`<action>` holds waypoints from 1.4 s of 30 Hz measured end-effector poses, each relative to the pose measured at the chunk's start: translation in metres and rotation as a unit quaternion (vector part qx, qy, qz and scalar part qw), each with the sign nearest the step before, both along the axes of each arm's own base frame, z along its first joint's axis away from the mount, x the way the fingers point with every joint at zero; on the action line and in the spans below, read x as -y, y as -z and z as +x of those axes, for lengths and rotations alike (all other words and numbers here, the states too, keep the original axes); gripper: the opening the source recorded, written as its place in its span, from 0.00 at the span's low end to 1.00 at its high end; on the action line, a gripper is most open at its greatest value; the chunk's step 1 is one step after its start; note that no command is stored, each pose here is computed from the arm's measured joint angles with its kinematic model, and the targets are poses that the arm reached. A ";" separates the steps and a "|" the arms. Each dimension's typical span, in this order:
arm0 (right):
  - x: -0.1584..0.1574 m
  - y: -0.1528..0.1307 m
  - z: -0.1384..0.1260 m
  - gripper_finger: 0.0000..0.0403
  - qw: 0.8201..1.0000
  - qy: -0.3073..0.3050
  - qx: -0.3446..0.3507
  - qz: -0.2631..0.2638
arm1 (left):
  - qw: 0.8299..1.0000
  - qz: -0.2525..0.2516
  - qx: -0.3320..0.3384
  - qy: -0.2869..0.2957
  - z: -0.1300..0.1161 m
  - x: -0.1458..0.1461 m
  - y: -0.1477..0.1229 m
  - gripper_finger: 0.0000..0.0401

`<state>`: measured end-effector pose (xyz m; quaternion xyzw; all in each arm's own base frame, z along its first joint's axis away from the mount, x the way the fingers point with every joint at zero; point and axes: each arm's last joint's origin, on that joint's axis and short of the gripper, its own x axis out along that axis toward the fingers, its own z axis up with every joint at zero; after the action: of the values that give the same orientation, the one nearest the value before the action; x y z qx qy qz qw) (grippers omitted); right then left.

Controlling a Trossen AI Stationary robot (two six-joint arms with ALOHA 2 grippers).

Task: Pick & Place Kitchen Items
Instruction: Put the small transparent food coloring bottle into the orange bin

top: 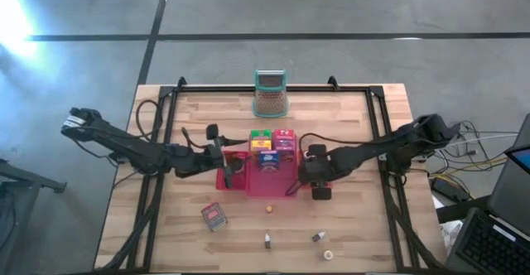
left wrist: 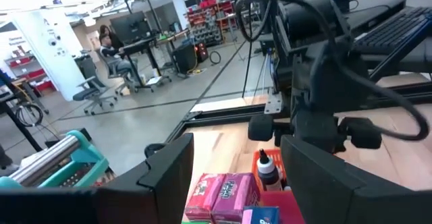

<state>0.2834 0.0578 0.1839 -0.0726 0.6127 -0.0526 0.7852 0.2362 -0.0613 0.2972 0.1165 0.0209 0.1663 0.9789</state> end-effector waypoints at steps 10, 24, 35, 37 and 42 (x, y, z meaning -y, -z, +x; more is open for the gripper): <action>0.010 0.017 0.005 0.31 0.999 0.003 -0.037 -0.015 | 1.000 -0.002 0.000 0.000 -0.001 0.000 0.001 0.57; 0.011 0.017 0.005 0.36 0.999 0.010 -0.032 -0.015 | 1.000 -0.003 0.000 0.000 0.000 0.000 0.001 0.57; -0.001 0.005 0.001 0.31 0.999 0.053 -0.005 0.006 | 1.000 -0.004 0.000 0.000 -0.001 0.000 0.001 0.57; -0.001 0.004 0.001 0.31 0.997 0.081 0.002 0.013 | 1.000 -0.004 0.000 0.000 -0.001 0.000 0.001 0.57; -0.001 0.003 0.001 0.35 0.988 0.154 0.018 0.029 | 1.000 -0.005 0.000 0.000 -0.001 0.000 0.001 0.57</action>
<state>0.2845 0.0586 0.1805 0.0465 0.6037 -0.1558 0.7805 0.2357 -0.0610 0.2958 0.1121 0.0219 0.1664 0.9794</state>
